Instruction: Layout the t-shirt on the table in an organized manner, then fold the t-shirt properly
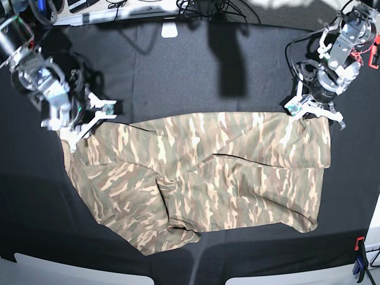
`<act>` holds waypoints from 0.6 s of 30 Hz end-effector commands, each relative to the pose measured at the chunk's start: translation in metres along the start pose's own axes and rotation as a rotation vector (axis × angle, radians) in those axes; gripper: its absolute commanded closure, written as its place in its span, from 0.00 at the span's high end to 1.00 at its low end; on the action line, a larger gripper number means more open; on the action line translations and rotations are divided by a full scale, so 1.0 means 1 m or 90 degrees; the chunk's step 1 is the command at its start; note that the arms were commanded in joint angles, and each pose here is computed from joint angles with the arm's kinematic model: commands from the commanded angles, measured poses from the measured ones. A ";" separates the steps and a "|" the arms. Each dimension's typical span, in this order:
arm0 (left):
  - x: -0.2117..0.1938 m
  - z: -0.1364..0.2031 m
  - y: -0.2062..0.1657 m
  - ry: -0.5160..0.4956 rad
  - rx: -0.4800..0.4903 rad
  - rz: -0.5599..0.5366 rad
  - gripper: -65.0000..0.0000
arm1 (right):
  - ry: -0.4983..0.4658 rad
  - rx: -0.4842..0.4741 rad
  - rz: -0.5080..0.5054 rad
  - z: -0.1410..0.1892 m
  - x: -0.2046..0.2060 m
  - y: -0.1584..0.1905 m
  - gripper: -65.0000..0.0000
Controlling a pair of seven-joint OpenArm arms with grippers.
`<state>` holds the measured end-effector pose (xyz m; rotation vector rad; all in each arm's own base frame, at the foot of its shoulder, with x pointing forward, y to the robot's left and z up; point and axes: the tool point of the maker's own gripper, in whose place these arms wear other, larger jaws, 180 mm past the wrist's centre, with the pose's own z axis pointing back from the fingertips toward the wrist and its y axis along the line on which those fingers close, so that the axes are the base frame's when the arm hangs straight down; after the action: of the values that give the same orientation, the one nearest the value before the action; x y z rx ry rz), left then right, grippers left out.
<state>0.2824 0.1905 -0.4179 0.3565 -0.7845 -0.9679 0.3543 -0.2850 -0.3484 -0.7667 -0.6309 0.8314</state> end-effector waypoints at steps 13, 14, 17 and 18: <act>0.004 0.001 0.015 -0.011 0.023 -0.005 0.00 | -0.076 -0.033 -0.007 0.018 0.035 -0.021 0.50; 0.005 0.001 0.015 -0.012 0.023 -0.005 0.00 | -0.080 -0.034 -0.007 0.019 0.037 -0.021 0.50; 0.004 0.001 0.015 -0.011 0.023 -0.005 0.00 | -0.087 -0.043 -0.002 0.021 0.040 -0.024 0.50; 0.005 0.001 0.015 -0.012 0.023 -0.005 0.00 | -0.087 -0.048 0.002 0.021 0.040 -0.026 0.50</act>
<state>0.2825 0.1908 -0.4178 0.3574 -0.7841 -0.9682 0.3619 -0.2501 -0.3249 -0.7403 -0.7580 0.8768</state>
